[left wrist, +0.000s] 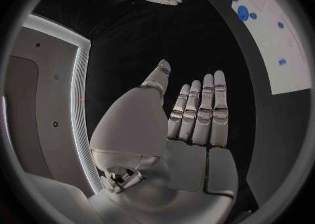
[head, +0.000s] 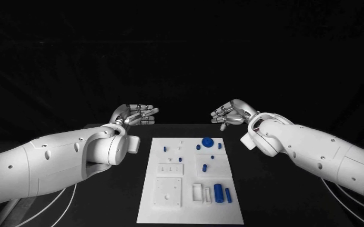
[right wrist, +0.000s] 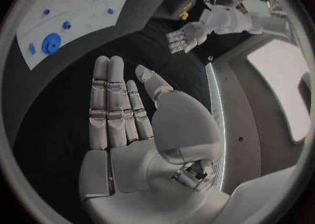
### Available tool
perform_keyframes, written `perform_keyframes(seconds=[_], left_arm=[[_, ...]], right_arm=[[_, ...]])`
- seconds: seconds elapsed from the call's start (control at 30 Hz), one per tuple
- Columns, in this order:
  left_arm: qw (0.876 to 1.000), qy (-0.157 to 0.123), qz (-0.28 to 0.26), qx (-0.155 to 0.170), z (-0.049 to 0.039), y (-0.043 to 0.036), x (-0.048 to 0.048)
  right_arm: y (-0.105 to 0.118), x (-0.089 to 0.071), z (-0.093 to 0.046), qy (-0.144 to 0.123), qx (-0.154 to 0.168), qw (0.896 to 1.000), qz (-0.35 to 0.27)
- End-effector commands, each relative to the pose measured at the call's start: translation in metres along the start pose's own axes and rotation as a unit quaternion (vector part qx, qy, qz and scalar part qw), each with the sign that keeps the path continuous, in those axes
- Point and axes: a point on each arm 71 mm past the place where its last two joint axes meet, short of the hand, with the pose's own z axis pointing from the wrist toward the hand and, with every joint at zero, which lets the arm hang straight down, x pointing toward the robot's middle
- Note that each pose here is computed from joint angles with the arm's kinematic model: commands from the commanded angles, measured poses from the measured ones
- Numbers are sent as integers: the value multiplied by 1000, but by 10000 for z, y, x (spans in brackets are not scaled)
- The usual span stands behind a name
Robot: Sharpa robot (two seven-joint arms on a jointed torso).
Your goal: Assemble the parts on the task board
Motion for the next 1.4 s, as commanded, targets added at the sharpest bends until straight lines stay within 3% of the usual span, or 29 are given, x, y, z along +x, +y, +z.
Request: perform_keyframes(seconds=[0.03, 0.33, 0.53, 0.93, 1.4], left_arm=[[998, 52, -24, 25, -33, -107, 94], [995, 85, -29, 51, -149, -269, 194], [993, 97, -28, 61, -200, -304, 245], [992, 105, -29, 69, -211, -338, 268], [991, 109, -34, 73, -217, -382, 285]], right_arm=[[80, 119, 39, 36, -40, 975, -214], [155, 231, 170, 12, -42, 933, -358], [161, 304, 228, -2, -44, 916, -399], [162, 375, 297, -16, -37, 894, -447], [117, 466, 316, -14, -40, 890, -455]])
